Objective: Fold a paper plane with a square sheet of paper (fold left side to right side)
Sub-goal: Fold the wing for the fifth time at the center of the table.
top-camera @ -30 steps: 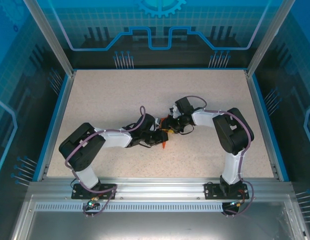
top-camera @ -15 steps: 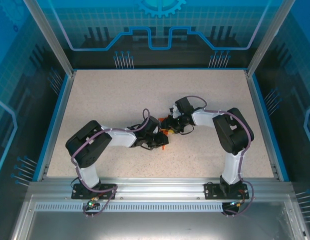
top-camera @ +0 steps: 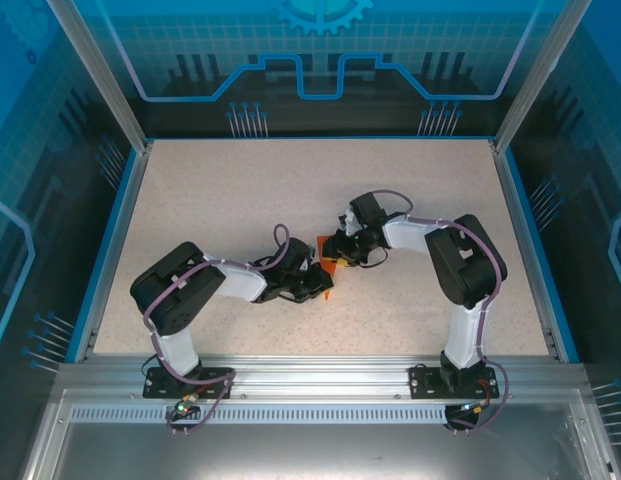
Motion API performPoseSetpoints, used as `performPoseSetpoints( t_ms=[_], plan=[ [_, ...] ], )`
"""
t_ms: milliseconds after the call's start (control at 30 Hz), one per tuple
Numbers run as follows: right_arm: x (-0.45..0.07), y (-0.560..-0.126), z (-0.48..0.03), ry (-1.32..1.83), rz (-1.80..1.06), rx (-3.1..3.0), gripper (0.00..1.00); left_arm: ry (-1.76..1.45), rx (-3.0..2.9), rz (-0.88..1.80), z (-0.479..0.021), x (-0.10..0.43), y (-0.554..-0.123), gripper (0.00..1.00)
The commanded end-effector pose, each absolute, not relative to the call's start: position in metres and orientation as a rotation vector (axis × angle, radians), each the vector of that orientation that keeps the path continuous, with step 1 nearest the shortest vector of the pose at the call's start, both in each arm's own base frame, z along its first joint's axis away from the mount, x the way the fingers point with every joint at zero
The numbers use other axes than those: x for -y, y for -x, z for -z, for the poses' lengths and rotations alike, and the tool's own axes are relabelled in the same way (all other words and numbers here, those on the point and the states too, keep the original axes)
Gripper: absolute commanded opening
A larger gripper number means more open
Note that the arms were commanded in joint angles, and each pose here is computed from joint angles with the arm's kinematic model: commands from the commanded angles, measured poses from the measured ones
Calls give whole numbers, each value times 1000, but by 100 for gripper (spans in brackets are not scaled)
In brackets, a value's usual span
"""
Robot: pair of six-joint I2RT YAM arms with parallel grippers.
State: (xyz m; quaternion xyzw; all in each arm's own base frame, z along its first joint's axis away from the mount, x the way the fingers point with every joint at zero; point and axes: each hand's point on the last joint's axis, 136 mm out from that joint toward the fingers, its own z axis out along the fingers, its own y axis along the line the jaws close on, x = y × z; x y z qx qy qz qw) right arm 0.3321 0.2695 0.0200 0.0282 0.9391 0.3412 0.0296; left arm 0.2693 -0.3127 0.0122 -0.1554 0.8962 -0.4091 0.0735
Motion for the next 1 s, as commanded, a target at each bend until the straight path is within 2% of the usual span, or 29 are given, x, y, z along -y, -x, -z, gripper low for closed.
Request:
performPoseSetpoints(
  t_ms=[0, 567, 733, 833, 967],
  plan=[
    [-252, -337, 6, -122, -910, -2959, 40, 721, -2904, 1038, 51, 272, -228, 10],
    [-246, -374, -6, -138, -904, -2888, 41, 786, -2953, 1006, 66, 270, -223, 6],
    [-250, -364, -4, -138, -921, -2921, 41, 788, -2958, 993, 66, 269, -223, 6],
    [-250, -352, -2, -145, -925, -2944, 41, 742, -2913, 1052, 55, 273, -229, 5],
    [-250, -344, -2, -140, -923, -2957, 41, 568, -2823, 1151, 11, 289, -247, 10]
  ],
)
